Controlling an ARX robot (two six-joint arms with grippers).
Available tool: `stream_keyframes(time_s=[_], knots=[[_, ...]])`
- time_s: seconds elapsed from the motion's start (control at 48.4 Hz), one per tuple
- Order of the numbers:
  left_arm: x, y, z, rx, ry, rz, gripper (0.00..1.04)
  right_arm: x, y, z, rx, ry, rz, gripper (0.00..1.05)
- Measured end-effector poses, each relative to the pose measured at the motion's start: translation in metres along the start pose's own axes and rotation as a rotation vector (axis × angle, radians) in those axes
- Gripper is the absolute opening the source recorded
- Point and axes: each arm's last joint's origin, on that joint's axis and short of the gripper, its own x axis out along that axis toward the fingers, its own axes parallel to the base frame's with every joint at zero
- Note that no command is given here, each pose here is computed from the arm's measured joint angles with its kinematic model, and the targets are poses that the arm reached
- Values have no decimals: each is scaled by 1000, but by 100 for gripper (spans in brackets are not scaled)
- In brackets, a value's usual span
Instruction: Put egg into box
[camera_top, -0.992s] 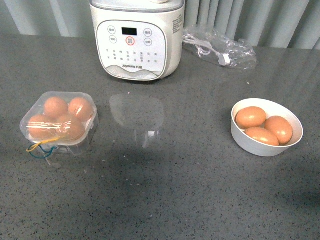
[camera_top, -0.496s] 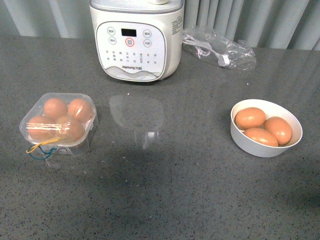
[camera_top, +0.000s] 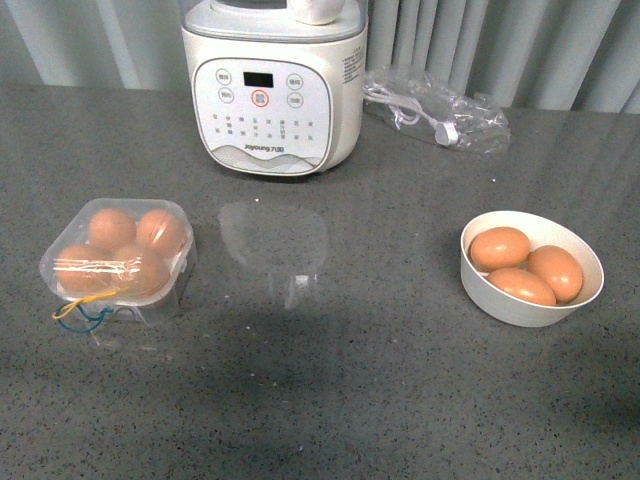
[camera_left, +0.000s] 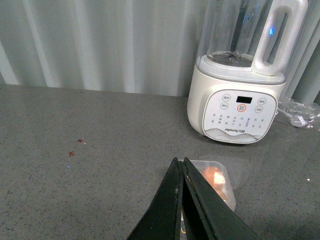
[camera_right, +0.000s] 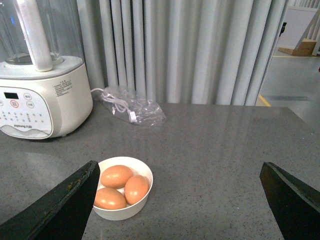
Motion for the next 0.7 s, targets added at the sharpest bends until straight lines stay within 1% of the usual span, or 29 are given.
stream_keyframes(time_s=[0.641, 0.703], knots=[[-14, 0, 0, 0, -1, 0, 4, 0, 0, 0, 0, 0, 0, 97], [-19, 0, -4, 1, 32, -1, 4, 0, 0, 0, 0, 0, 0, 97]])
